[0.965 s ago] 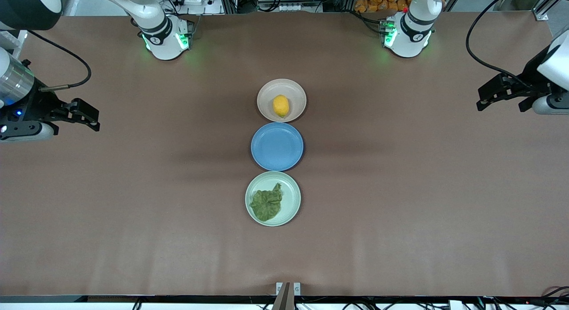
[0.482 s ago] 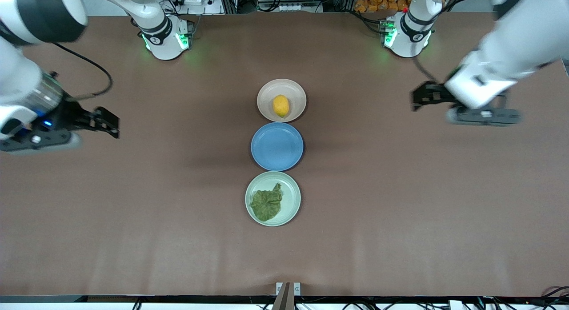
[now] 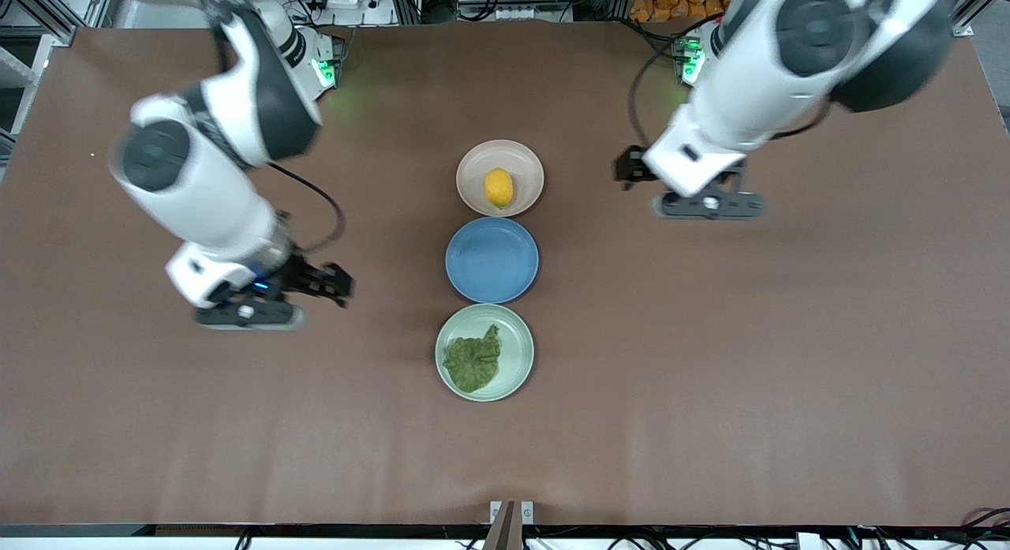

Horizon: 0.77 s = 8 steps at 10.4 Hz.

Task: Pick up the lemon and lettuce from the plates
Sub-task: 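Reach the right gripper to the lettuce while the left gripper reaches the lemon, then lower and close the right gripper on the lettuce while the left grasps the lemon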

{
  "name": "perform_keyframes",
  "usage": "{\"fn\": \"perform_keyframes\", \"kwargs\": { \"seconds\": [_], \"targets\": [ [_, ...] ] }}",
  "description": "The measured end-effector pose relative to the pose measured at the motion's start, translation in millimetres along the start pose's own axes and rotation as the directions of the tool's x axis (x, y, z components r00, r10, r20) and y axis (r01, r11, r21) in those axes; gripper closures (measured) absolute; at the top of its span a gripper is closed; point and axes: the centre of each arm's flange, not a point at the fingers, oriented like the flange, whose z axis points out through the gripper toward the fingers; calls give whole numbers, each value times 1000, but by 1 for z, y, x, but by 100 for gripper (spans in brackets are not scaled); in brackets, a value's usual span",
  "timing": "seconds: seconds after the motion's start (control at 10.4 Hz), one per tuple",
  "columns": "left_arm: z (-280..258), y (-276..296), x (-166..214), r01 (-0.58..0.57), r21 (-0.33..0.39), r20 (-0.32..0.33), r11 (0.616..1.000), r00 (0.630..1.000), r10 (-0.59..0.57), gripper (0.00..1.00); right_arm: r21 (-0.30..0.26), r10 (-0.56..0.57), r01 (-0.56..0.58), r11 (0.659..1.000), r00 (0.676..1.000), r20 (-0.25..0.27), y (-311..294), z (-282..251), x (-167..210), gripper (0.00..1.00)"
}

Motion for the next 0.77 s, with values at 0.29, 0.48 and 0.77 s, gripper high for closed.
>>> {"fn": "perform_keyframes", "kwargs": {
  "seconds": [0.29,0.48,0.77],
  "targets": [
    [82,62,-43,88,-11,4,996,996,-88,0,73,160,-156,985,986,-53,-67,77,11,0],
    [130,81,-65,153,-43,-5,987,988,-153,0,125,242,-232,965,967,-76,-92,133,8,0],
    [195,107,-84,225,-68,41,972,974,-223,0,137,260,-250,959,964,-62,-118,190,-8,0]
  ]
}}
